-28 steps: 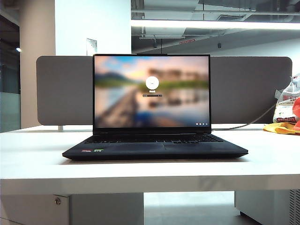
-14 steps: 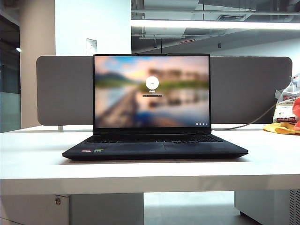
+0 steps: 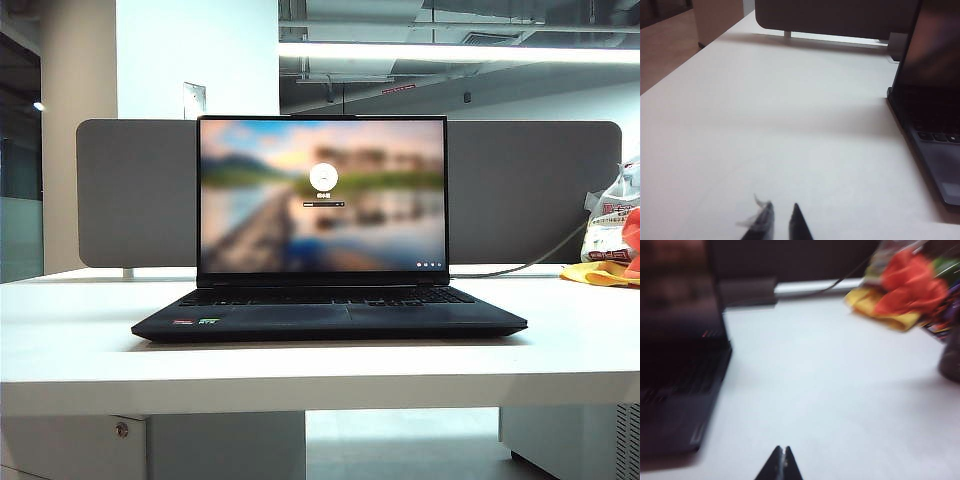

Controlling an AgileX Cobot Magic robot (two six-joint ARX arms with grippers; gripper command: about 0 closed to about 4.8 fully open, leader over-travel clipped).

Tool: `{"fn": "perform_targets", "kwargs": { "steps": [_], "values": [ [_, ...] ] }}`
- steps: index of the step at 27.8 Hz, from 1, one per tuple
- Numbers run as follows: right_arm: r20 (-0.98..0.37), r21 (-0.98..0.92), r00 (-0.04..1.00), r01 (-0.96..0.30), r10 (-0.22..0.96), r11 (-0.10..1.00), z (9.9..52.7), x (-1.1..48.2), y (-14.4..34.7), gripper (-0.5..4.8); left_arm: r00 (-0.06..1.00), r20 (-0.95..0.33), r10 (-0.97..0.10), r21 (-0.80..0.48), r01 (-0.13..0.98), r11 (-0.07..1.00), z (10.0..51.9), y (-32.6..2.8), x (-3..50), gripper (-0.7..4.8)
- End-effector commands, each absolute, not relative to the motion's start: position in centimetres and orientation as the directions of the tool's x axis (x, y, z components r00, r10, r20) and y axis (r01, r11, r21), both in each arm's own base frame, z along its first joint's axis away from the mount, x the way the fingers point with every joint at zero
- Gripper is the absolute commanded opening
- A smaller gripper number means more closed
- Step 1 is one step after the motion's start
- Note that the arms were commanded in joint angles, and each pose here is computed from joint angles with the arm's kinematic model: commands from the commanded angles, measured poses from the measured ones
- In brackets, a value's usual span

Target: Open the lid of the laptop and use the keypad to enter the password "123".

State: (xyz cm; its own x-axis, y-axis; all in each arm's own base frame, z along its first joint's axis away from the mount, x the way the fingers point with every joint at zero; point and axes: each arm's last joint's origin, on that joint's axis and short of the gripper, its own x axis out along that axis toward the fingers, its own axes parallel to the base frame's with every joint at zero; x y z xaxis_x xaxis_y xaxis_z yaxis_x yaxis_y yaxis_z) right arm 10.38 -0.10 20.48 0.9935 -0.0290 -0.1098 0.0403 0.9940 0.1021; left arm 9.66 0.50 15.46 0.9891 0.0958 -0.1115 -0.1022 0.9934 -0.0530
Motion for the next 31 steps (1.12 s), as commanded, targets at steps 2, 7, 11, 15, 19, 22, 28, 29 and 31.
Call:
{"fn": "perform_targets", "kwargs": {
  "steps": [2, 7, 11, 15, 19, 22, 28, 29, 31],
  "values": [
    [0.014, 0.142, 0.997, 0.070, -0.073, 0.987, 19.7, 10.1, -0.6, -0.05, 0.989, -0.108, 0.098, -0.053, -0.104, 0.993, 15.5, 0.5, 9.7, 0.49],
    [0.015, 0.139, 0.997, 0.075, -0.078, 0.987, 18.9, 10.0, -0.6, -0.05, 0.989, -0.107, 0.098, -0.053, -0.104, 0.993, 15.5, 0.5, 9.7, 0.49],
    [0.003, 0.138, 0.997, 0.074, -0.075, 0.988, 18.5, 10.1, -0.6, -0.05, 0.989, -0.107, 0.098, -0.053, -0.104, 0.993, 15.5, 0.5, 9.7, 0.49],
    [-0.011, 0.139, 0.997, 0.075, -0.074, 0.988, 17.5, 10.1, -0.6, -0.05, 0.989, -0.107, 0.098, -0.053, -0.104, 0.993, 15.5, 0.5, 9.7, 0.49],
    [0.001, 0.140, 0.997, 0.073, -0.074, 0.988, 16.8, 10.0, -0.6, -0.05, 0.989, -0.107, 0.098, -0.053, -0.104, 0.993, 15.5, 0.5, 9.7, 0.49],
    [0.009, 0.138, 0.997, 0.072, -0.074, 0.988, 16.6, 9.8, -0.6, -0.05, 0.989, -0.107, 0.098, -0.053, -0.104, 0.993, 15.5, 0.5, 9.7, 0.49],
    [-0.020, 0.131, 0.997, 0.072, -0.071, 0.989, 16.3, 9.7, -0.5, -0.05, 0.989, -0.108, 0.098, -0.053, -0.104, 0.993, 15.5, 0.5, 9.7, 0.49],
    [-0.032, 0.129, 0.997, 0.071, -0.067, 0.989, 16.2, 9.7, -0.5, -0.05, 0.989, -0.107, 0.098, -0.053, -0.104, 0.993, 15.5, 0.5, 9.7, 0.49],
    [-0.056, 0.127, 0.997, 0.061, -0.054, 0.990, 15.9, 9.7, -0.3, -0.05, 0.989, -0.107, 0.098, -0.053, -0.104, 0.993, 15.5, 0.5, 9.7, 0.49]
  ]
}}
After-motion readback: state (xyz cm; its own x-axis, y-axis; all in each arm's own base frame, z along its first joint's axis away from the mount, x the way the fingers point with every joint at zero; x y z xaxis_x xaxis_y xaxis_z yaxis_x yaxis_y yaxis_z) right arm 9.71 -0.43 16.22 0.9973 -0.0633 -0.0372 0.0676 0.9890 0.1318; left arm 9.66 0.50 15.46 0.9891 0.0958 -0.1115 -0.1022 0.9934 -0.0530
